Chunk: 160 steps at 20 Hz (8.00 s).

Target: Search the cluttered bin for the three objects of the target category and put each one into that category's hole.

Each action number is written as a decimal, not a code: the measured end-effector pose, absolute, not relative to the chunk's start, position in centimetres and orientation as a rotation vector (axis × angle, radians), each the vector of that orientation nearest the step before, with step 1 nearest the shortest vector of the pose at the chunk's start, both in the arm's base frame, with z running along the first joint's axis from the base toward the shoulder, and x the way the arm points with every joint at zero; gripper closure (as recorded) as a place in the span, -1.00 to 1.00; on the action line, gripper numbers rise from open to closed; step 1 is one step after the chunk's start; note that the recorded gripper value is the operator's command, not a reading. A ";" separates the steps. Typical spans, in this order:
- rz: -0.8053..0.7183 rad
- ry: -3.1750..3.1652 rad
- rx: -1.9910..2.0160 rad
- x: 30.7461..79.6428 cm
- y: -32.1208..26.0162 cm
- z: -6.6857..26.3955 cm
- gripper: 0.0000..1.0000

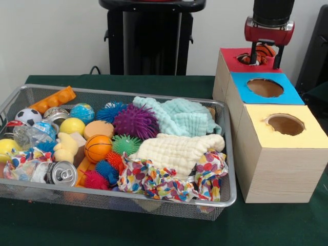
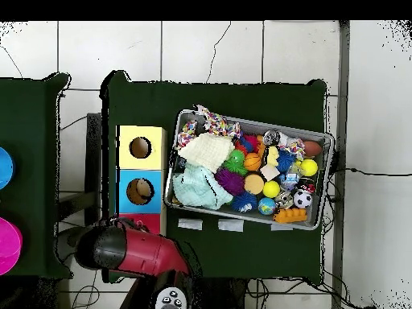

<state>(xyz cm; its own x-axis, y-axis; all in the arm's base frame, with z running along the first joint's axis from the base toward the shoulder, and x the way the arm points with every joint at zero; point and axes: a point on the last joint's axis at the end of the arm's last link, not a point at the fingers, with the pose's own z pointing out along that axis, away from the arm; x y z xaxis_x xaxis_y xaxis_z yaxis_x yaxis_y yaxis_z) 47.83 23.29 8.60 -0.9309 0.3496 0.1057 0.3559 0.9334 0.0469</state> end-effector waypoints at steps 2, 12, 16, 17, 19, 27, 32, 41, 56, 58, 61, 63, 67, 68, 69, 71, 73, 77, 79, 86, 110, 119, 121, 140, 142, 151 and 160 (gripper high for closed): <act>-0.081 -3.011 -0.523 47.7 23.5 8.7 -1.00; 0.123 -3.158 -0.265 47.0 24.0 10.8 -1.00; 0.237 -3.200 -0.138 47.1 23.6 12.5 -1.00; 0.271 -3.209 -0.107 47.4 23.4 13.0 -1.00; 0.302 -3.218 -0.087 47.9 23.0 13.7 -1.00; 0.344 -3.245 -0.103 50.5 21.2 15.2 -1.00; 0.346 -3.245 -0.141 52.2 20.1 15.9 -1.00; 0.431 -3.288 -0.164 56.5 14.4 17.2 -1.00; 0.516 -3.282 -0.301 58.9 1.9 16.7 -1.00; 0.524 -3.308 -0.291 59.4 0.3 16.4 -1.00; 0.535 -3.340 -0.275 59.8 -1.2 16.1 -1.00; 0.543 -3.369 -0.255 60.2 -2.4 15.7 -1.00; 0.543 -3.414 -0.233 60.8 -4.6 15.0 -1.00; 0.542 -3.417 -0.230 60.9 -4.8 14.9 -1.00; 0.533 -3.424 -0.223 61.0 -5.5 14.5 -1.00; 0.520 -3.425 -0.216 61.1 -6.1 14.1 -1.00; 0.506 -3.425 -0.211 61.2 -6.6 13.7 -1.00; 0.474 -3.428 -0.198 61.5 -7.3 12.9 -1.00; 0.467 -3.428 -0.188 61.7 -7.5 12.6 -1.00; 0.481 -3.437 -0.089 61.5 -8.1 9.8 -1.00; 0.540 -3.453 -0.078 61.9 -13.3 7.5 -1.00; 0.555 -3.486 -0.054 62.7 -14.9 5.7 -1.00; 0.554 -3.498 -0.046 62.8 -15.3 5.2 -1.00; 0.492 -3.640 0.045 63.8 -17.1 0.8 -1.00; 0.488 -3.640 0.048 63.8 -17.1 0.5 -1.00; 0.450 -3.588 0.033 62.8 -16.4 -1.7 -1.00; 0.456 -3.497 -0.039 62.8 -15.8 -1.9 -1.00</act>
